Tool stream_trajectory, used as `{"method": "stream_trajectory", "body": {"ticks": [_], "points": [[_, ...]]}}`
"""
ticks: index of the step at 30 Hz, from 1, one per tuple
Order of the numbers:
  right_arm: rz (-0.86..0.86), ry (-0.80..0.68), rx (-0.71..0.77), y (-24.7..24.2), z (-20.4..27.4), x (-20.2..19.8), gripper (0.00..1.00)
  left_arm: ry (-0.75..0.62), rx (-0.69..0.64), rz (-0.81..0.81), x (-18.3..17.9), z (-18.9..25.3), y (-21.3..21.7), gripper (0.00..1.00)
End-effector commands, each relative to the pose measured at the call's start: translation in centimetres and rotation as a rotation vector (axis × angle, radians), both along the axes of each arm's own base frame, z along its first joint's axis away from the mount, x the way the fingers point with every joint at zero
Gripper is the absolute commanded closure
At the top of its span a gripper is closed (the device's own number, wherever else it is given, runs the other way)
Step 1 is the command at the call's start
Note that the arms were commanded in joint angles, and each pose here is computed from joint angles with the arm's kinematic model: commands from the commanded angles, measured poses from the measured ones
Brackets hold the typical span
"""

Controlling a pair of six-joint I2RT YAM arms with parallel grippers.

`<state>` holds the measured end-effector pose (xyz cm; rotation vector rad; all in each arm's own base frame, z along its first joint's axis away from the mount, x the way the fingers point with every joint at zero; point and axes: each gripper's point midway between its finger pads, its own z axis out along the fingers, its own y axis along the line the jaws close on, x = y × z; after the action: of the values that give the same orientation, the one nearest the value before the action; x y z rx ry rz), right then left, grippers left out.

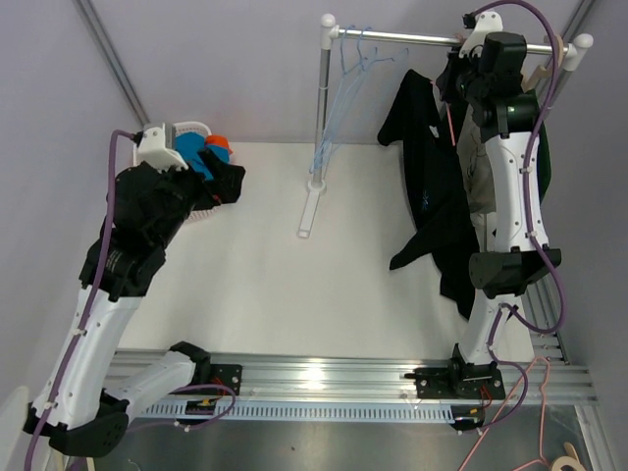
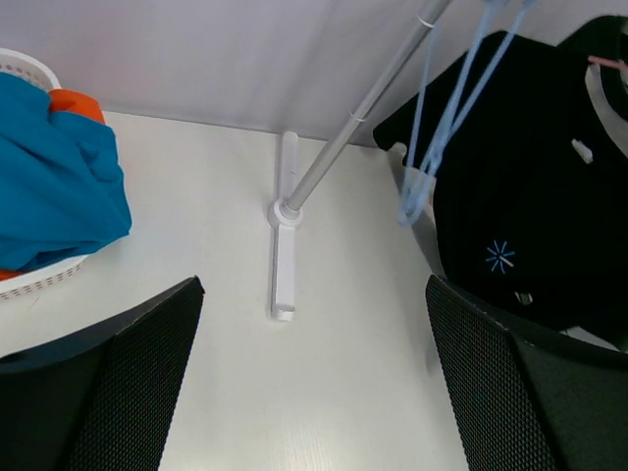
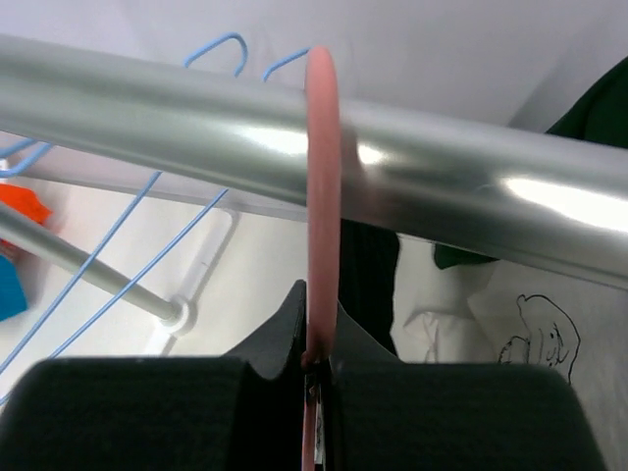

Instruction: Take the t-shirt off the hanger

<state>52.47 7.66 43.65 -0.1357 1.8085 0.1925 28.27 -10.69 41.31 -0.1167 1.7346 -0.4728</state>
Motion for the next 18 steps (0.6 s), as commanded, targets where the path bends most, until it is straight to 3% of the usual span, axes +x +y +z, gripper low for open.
{"method": "stream_trajectory", "body": {"ticks": [1, 7, 11, 13, 14, 18], "points": [[0.058, -0.218, 0.086, 1.1, 8.9, -3.3, 1.0, -0.083, 0.047, -0.097, -0.8, 1.8, -1.9, 0.01], [0.094, -0.336, 0.098, 1.6, 14.0, -8.6, 1.0, -0.251, 0.149, -0.26, -3.6, 4.0, -6.1, 0.0], [0.057, -0.283, 0.121, 0.8, 13.2, -10.9, 1.0, -0.31, 0.189, -0.418, -6.2, 3.9, -9.7, 0.0], [-0.094, -0.204, 0.188, -0.7, 10.5, -10.4, 1.0, -0.359, 0.206, -0.435, -6.9, 4.4, -11.0, 0.0], [-0.162, -0.214, 0.212, -1.7, 10.9, -11.8, 1.0, -0.388, 0.263, -0.507, -8.3, 3.2, -13.0, 0.01], [-0.428, -0.125, 0.401, -4.3, 7.1, -14.4, 1.0, -0.503, 0.287, -0.586, -11.3, 1.7, -17.9, 0.0]]}}
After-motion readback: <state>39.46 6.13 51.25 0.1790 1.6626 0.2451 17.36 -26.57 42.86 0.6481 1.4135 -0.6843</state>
